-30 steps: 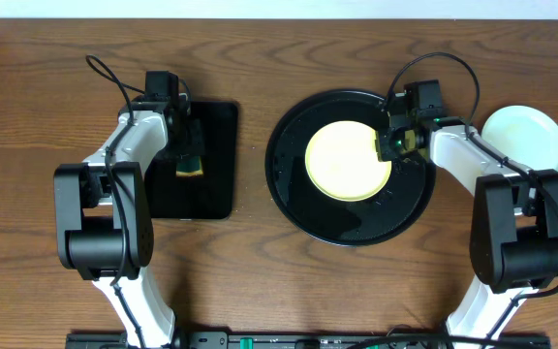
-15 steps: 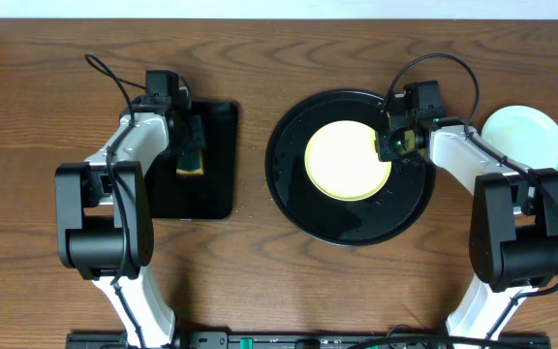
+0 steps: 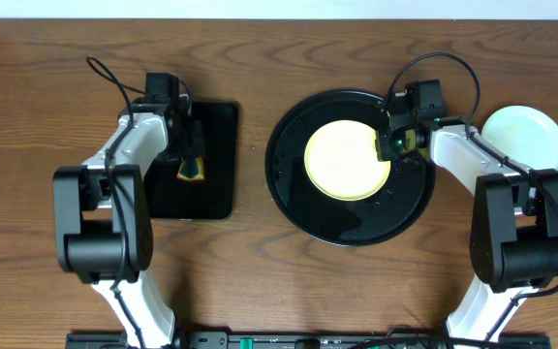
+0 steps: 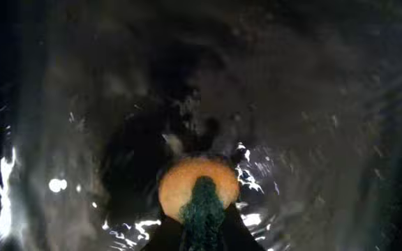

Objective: Clean dirty plates on tray and stack at the side
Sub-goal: 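Hold the sponge in the black tray with the left gripper, then lift the yellow plate with the right gripper and carry it right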

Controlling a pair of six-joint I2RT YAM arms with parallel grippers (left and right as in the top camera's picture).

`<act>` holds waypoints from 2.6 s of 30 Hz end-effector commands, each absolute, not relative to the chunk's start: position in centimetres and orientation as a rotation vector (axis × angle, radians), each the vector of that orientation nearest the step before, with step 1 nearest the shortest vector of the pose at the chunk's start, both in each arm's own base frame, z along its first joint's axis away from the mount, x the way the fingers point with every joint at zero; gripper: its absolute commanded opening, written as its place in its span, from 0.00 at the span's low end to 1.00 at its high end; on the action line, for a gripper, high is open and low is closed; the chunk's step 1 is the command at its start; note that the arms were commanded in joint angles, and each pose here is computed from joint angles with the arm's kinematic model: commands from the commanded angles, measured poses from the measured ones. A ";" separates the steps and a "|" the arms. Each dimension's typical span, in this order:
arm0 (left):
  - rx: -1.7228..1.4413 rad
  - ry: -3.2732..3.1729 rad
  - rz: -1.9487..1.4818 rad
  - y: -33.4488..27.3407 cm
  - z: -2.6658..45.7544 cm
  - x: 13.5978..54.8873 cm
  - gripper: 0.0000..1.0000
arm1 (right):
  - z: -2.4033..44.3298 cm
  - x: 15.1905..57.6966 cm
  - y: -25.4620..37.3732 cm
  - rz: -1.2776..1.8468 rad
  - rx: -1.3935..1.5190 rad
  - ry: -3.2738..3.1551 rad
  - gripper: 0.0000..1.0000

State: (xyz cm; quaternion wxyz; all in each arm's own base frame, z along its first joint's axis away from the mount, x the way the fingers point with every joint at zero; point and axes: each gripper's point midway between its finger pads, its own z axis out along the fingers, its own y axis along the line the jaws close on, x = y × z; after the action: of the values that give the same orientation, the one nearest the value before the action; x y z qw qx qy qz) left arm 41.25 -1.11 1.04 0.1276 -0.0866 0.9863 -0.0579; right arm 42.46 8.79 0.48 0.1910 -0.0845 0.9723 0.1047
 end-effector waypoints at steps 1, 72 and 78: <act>-0.240 2.713 -0.177 -1.1 8.6 41.4 0.08 | -1.7 41.6 8.1 0.217 -0.228 2.793 0.04; -0.122 2.696 -0.173 -3.2 12.8 38.3 0.08 | 17.1 41.3 13.5 0.082 -0.215 2.368 0.01; -0.128 2.747 -0.169 -3.2 10.3 38.9 0.09 | 17.2 43.0 6.5 0.250 0.003 2.390 0.01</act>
State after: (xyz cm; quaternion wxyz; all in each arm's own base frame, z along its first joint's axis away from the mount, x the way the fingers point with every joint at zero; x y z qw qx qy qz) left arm 38.81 -3.47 12.14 0.2115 -0.0495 0.9736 -0.0696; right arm 42.90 7.10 15.99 0.3614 -0.0284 0.9320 -0.0031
